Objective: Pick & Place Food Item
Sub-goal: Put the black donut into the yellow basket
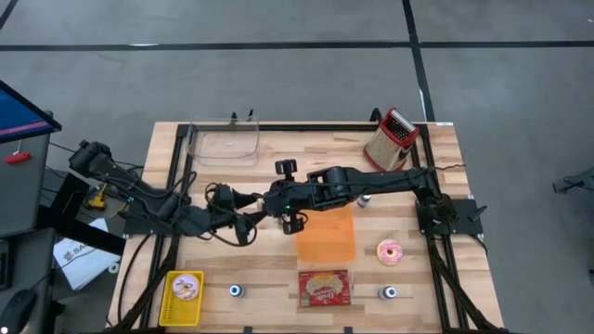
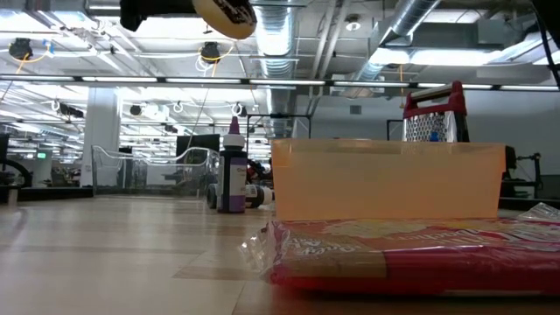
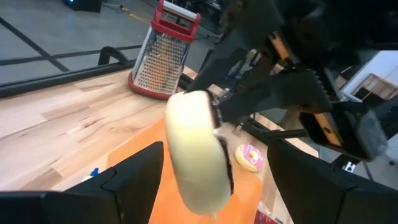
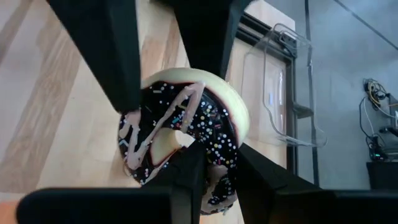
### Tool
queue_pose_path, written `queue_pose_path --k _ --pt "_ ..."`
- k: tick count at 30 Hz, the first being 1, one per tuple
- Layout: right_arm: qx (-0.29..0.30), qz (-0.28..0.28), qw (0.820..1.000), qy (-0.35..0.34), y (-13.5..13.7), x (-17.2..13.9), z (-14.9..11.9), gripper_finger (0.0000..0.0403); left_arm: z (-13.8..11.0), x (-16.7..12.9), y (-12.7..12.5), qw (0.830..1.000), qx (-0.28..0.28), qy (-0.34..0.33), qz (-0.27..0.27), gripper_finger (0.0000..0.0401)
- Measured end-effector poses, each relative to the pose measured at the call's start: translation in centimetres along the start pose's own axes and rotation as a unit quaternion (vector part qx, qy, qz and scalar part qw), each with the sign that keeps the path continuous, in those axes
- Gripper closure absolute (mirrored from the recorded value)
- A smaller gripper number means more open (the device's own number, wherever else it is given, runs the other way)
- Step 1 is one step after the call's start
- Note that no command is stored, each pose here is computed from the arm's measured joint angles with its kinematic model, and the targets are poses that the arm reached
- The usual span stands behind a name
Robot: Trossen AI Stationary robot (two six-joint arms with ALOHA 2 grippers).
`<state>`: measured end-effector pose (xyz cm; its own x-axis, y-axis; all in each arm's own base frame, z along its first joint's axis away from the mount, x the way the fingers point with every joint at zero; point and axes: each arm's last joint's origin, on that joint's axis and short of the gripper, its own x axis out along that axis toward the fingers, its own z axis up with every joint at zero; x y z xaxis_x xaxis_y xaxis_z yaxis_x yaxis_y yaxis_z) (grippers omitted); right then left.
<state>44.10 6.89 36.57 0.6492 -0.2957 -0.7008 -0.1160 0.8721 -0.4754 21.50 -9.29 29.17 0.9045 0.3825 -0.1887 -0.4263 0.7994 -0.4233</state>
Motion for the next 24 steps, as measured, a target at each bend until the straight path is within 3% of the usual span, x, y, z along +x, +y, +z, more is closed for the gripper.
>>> queue_pose_path --k 10,24 --pt "-0.004 0.001 1.000 -0.005 0.0 0.0 0.1 0.0333 0.1 0.9 0.4 1.000 0.006 0.006 0.005 0.0136" --pt "-0.007 0.002 1.000 -0.004 0.2 -0.1 0.1 0.0333 -0.1 1.2 0.5 1.000 0.000 0.015 0.003 0.0266"
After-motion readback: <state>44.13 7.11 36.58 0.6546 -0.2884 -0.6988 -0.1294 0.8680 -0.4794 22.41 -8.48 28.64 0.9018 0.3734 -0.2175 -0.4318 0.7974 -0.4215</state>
